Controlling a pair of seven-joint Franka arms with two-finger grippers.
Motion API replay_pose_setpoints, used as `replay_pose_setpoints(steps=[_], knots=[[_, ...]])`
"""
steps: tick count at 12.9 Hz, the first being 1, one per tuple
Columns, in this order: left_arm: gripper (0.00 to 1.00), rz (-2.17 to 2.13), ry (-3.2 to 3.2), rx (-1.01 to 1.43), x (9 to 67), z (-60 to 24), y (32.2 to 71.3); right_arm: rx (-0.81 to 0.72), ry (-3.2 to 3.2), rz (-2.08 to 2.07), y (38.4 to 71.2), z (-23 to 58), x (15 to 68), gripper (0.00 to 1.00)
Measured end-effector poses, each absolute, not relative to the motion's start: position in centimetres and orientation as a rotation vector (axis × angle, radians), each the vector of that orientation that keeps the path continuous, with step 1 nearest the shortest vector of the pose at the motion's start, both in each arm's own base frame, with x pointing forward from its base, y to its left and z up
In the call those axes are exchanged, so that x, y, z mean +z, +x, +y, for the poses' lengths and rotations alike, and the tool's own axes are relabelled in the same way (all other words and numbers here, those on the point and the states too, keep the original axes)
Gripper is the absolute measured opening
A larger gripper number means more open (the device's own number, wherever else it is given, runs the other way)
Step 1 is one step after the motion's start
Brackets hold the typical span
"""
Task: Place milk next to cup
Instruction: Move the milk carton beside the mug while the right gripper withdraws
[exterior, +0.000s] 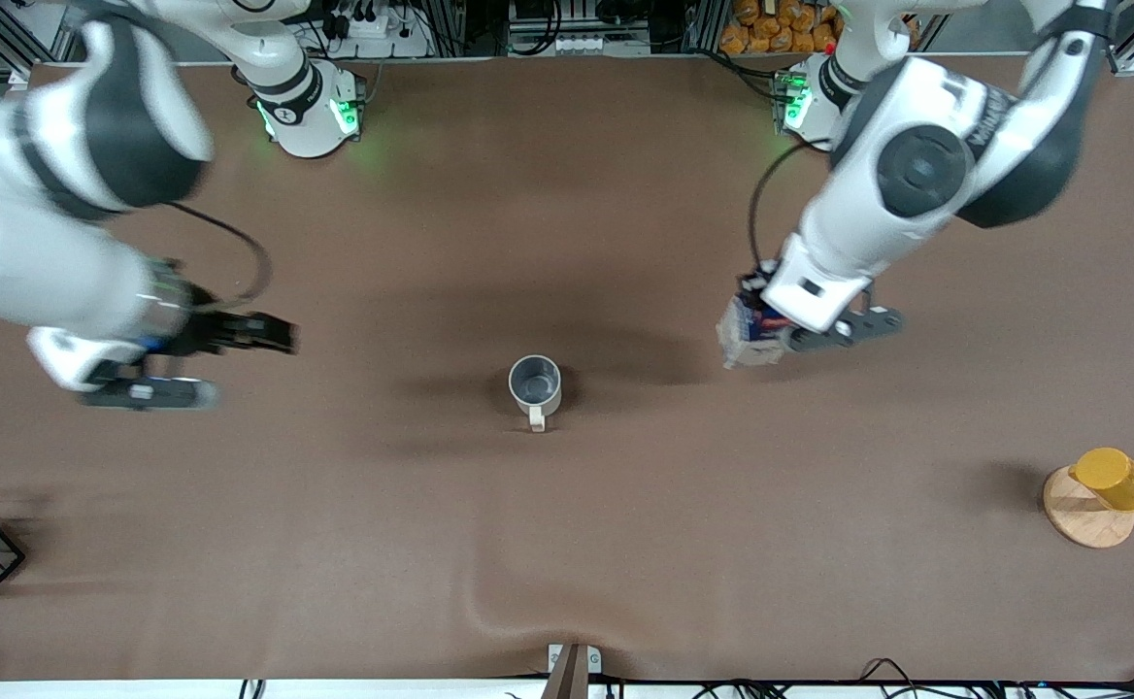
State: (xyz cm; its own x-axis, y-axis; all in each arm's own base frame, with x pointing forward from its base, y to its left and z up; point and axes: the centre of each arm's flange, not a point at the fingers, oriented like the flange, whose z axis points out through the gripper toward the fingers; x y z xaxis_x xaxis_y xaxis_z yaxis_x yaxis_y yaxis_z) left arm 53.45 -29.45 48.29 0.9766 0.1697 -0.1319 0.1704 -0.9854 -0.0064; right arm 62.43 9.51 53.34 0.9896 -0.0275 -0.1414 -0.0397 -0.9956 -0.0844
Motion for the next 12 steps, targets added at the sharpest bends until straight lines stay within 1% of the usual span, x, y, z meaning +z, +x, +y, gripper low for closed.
replay_pose_setpoints(steps=[2, 4, 5, 10, 12], knots=[[0.52, 0.196, 3.135, -0.206, 47.9, -35.2, 50.8, 0.241, -3.037, 0.063, 62.0, 3.5, 54.2, 1.0], [0.52, 0.107, 3.184, -0.187, 46.0, -41.3, 48.2, 0.247, -3.031, 0.073, 61.4, -0.5, 54.4, 1.0], [0.52, 0.073, 3.183, -0.197, 45.1, -43.5, 47.6, 0.243, -3.031, 0.073, 60.9, -1.6, 54.5, 1.0], [0.52, 0.042, 3.052, -0.172, 41.7, -49.5, 50.2, 0.173, -3.048, -0.007, 58.6, -1.1, 57.1, 1.0], [0.52, 0.054, 3.002, -0.147, 40.1, -52.4, 49.4, 0.168, -3.053, -0.026, 57.8, -0.8, 57.6, 1.0]])
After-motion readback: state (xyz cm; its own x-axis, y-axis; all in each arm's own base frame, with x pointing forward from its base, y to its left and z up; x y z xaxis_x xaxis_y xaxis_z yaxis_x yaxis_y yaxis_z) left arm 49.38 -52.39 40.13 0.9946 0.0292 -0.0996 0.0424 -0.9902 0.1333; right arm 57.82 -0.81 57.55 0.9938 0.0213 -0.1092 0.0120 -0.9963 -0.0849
